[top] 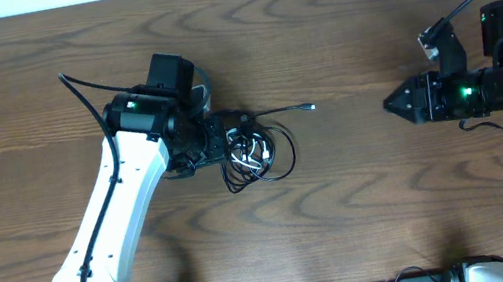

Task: Untangle cables
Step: 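Swing the right gripper up and toward the cable bundle, then grasp the cable bundle with the left gripper, bring right gripper close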

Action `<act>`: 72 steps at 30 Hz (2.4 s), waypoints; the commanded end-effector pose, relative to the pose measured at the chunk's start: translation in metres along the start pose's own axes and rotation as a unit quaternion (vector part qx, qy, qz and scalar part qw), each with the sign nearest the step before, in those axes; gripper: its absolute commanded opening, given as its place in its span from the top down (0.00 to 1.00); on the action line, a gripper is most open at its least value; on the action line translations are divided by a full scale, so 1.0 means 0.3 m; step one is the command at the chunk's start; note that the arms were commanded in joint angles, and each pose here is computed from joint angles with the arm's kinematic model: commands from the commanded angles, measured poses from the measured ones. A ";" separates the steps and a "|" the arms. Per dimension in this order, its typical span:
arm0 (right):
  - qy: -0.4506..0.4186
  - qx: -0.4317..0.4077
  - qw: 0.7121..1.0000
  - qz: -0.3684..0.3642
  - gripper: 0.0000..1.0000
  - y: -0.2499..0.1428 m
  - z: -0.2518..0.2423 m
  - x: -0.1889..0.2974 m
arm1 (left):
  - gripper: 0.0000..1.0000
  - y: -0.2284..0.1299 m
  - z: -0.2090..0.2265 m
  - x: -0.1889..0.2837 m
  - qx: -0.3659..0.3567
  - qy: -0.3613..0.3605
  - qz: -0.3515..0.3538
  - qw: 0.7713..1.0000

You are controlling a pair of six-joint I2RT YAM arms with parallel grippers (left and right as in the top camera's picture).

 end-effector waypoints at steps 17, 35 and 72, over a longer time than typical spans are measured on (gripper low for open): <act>0.016 -0.012 0.999 0.044 0.18 -0.078 -0.018 -0.106 | 0.47 0.000 0.027 -0.119 -0.004 -0.010 -0.007 1.000; 0.027 -0.085 0.993 0.077 0.14 -0.209 -0.056 -0.325 | 0.48 0.004 0.049 -0.220 -0.011 -0.022 -0.030 0.999; 0.050 -0.069 0.996 0.028 0.98 -0.198 -0.033 -0.435 | 0.92 -0.113 -0.076 -0.285 -0.200 -0.182 0.029 0.962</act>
Point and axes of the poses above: each gripper's point midway between its finger pads, its own x axis back along the fingers, its own z axis along the line the jaws close on, y = z × x, the point moved 6 cm from there along x, back along the fingers, and after that the axes turned 8 degrees about x, right-handed, at the moved point
